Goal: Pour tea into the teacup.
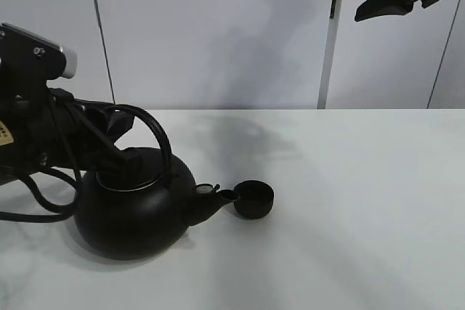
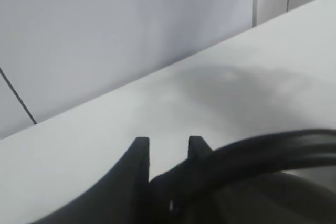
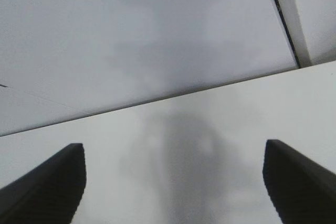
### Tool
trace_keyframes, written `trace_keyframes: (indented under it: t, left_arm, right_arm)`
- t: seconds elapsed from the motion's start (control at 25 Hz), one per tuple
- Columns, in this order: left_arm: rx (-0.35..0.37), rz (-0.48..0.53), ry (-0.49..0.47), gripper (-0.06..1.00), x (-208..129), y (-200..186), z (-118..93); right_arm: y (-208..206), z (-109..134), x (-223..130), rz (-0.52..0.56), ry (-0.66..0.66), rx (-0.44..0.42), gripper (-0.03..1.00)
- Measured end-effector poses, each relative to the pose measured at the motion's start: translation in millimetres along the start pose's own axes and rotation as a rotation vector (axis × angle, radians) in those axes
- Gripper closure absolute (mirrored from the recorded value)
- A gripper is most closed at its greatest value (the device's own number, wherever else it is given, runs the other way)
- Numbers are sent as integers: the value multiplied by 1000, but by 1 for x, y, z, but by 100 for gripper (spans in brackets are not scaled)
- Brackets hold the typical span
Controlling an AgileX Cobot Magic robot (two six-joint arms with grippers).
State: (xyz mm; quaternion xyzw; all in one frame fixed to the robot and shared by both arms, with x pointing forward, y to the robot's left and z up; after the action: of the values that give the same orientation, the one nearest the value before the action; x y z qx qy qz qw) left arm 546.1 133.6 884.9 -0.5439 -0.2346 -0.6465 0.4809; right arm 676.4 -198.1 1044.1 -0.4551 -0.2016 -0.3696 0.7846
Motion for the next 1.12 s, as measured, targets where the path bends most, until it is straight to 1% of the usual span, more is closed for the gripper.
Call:
trace_keyframes:
  t: [0.16, 0.24, 0.32, 0.56, 0.68, 0.84, 1.04, 1.12]
  left_arm:
    - [1, -14, -1, 61, 1, -3, 0]
    - [-1, -9, -3, 57, -1, -4, 0]
    - [-9, -4, -9, 55, -3, -6, -2]
    - [-17, 7, -72, 54, -8, -14, -4]
    - [-10, 7, -88, 49, -9, -16, -2]
    - [-26, -5, -85, 45, -5, -17, -4]
    - [-29, -30, -85, 44, 5, -25, -2]
    - [-31, -25, -86, 44, 3, -28, -2]
  right_arm:
    - [0, 0, 0, 0, 0, 0, 34]
    - [0, 0, 0, 0, 0, 0, 34]
    - [0, 0, 0, 0, 0, 0, 34]
    - [0, 0, 0, 0, 0, 0, 34]
    - [0, 0, 0, 0, 0, 0, 34]
    - [0, 0, 0, 0, 0, 0, 34]
    - [0, 0, 0, -1, 0, 0, 34]
    - [0, 0, 0, -1, 0, 0, 34]
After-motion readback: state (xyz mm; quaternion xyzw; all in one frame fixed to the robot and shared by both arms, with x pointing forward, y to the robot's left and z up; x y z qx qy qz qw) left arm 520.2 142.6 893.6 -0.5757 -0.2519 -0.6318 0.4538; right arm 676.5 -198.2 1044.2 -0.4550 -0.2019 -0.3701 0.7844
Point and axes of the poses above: a point on each arm's last joint axis where the gripper is mounted, y pointing out along that axis toward the gripper, z along the wrist's bending axis when the last joint is at zero, x = y × z, the point moved 6 cm from there along y, pointing out along that axis toward the gripper, and after that the axes turned 5 degrees about y, right-handed, at the moved point
